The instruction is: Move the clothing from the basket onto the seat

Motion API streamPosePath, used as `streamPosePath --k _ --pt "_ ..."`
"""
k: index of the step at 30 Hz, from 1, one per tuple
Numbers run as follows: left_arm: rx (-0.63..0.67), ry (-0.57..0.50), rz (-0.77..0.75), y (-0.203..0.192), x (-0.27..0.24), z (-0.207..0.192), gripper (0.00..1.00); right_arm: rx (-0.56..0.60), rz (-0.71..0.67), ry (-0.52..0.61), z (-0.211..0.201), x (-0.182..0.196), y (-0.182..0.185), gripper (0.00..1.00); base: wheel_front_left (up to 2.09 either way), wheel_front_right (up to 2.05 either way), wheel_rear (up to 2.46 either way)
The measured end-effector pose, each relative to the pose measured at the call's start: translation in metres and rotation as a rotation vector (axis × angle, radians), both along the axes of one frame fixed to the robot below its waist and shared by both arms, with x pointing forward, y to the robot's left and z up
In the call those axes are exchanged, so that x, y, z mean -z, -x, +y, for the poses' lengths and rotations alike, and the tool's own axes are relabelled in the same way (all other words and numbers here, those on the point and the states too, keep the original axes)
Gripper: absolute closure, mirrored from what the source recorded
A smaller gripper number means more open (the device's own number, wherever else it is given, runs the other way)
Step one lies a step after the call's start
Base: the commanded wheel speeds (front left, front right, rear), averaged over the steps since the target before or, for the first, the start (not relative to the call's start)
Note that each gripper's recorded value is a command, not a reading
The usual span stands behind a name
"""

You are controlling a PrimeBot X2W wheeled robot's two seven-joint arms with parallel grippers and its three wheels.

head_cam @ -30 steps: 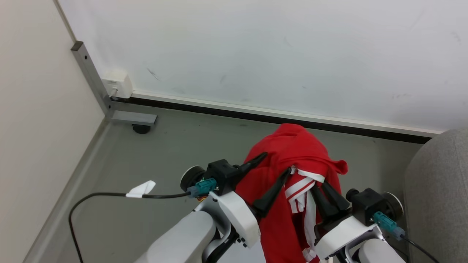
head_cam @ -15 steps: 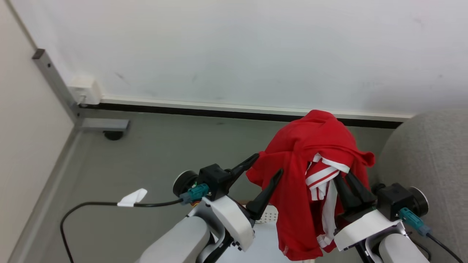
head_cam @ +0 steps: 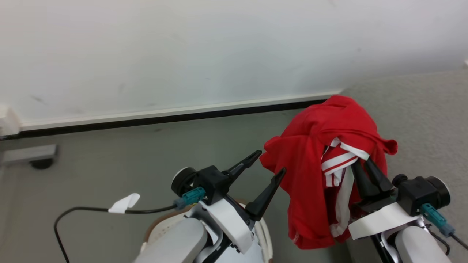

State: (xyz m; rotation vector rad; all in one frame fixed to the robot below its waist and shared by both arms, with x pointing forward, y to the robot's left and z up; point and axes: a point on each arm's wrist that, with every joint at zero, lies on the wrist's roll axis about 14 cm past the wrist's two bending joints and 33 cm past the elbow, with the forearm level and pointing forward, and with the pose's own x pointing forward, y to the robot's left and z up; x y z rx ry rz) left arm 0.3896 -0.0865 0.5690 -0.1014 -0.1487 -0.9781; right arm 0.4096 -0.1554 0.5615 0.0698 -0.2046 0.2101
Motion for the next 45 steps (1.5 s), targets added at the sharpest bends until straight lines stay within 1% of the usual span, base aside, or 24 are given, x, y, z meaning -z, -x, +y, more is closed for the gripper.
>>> streamPosePath --k 7,13,18,25,29,35,38,40,45 --pt "0.128 0.018 0.002 0.014 0.000 -0.040 0.00 0.163 -0.026 0.015 -0.056 -0.008 0.023 1.00 0.00 0.00 0.00" --pt "0.217 0.019 0.016 0.028 0.006 -0.067 0.00 0.272 -0.031 0.021 -0.090 -0.010 0.048 1.00 0.00 0.00 0.00" --pt "0.266 0.023 0.021 0.035 0.007 -0.082 0.00 0.321 -0.029 0.028 -0.104 -0.010 0.061 1.00 0.00 0.00 0.00" --pt "0.286 0.024 0.033 0.037 0.012 -0.087 0.00 0.335 -0.027 0.032 -0.108 -0.010 0.063 1.00 0.00 0.00 0.00" --pt "0.285 0.026 0.044 0.036 0.017 -0.087 0.00 0.331 -0.036 0.043 -0.108 -0.014 0.056 1.00 0.00 0.00 0.00" --pt "0.271 0.017 0.061 0.026 0.030 -0.080 0.00 0.336 -0.089 0.103 -0.119 -0.037 0.031 1.00 0.00 0.00 0.00" --pt "0.260 0.018 0.064 0.014 0.033 -0.075 0.00 0.352 -0.122 0.141 -0.133 -0.053 0.014 1.00 0.00 0.00 0.00" --pt "0.249 0.017 0.072 0.005 0.039 -0.070 0.00 0.369 -0.148 0.144 -0.144 -0.064 0.002 1.00 0.00 0.00 0.00" --pt "0.225 -0.001 0.104 -0.017 0.059 -0.056 0.00 0.430 -0.174 0.193 -0.176 -0.078 -0.026 1.00 0.00 0.00 0.00"
